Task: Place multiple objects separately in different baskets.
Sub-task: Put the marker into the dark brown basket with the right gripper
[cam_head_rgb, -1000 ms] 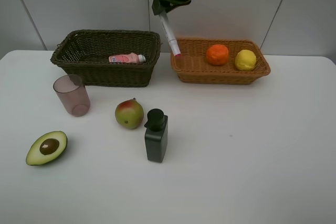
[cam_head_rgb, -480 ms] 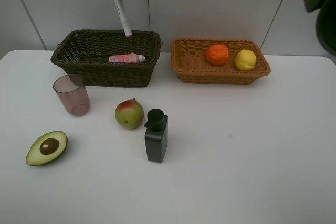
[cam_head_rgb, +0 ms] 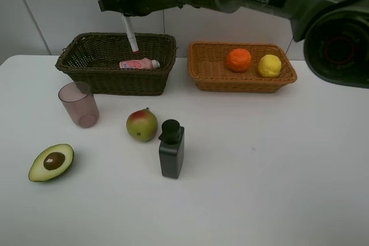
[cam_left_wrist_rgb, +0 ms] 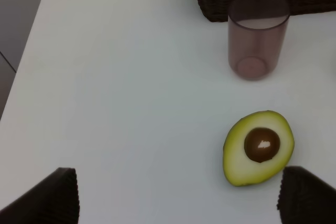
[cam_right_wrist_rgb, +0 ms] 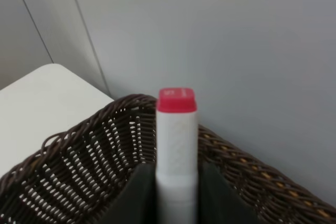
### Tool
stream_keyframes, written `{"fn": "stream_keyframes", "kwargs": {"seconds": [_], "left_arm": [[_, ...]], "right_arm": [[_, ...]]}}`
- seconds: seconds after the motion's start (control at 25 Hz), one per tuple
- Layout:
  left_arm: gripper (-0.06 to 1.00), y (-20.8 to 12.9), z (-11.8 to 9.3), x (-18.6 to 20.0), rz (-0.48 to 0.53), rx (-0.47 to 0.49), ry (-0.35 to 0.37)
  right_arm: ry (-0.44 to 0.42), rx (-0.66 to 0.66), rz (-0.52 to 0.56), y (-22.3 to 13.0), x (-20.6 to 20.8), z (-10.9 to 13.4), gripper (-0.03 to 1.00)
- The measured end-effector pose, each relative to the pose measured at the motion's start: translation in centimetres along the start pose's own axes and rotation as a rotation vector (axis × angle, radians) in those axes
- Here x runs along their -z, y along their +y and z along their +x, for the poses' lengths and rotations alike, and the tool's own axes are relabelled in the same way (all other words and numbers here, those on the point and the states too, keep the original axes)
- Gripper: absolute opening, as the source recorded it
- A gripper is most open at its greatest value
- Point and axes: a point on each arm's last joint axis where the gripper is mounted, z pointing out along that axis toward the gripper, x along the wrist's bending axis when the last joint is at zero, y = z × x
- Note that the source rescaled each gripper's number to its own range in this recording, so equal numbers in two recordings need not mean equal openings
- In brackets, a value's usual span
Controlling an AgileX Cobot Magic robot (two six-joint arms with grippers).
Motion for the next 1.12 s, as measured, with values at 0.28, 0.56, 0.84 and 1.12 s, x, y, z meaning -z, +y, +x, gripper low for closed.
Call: {"fn": "stream_keyframes", "kwargs": {"seconds": [0.28, 0.56, 0.84, 1.12], "left_arm": [[1.0, 0.0, 0.0, 0.0, 0.0, 0.0, 0.0], [1.0, 0.0, 0.0, 0.0, 0.0, 0.0, 0.0], [1.0, 0.0, 0.0, 0.0, 0.0, 0.0, 0.0], [1.0, 0.0, 0.0, 0.0, 0.0, 0.0, 0.0]], "right_arm": [[-0.019, 0.082, 0.035, -1.5, -1.0, -0.2, 0.0], [-0.025, 0.103, 0.036, -1.7, -1.1, -0.3, 0.0], [-0.025, 0.103, 0.039, -1.9, -1.2, -0.3, 0.15], [-0.036, 0.142, 0.033, -1.8, -1.2, -0.4, 0.94]]}}
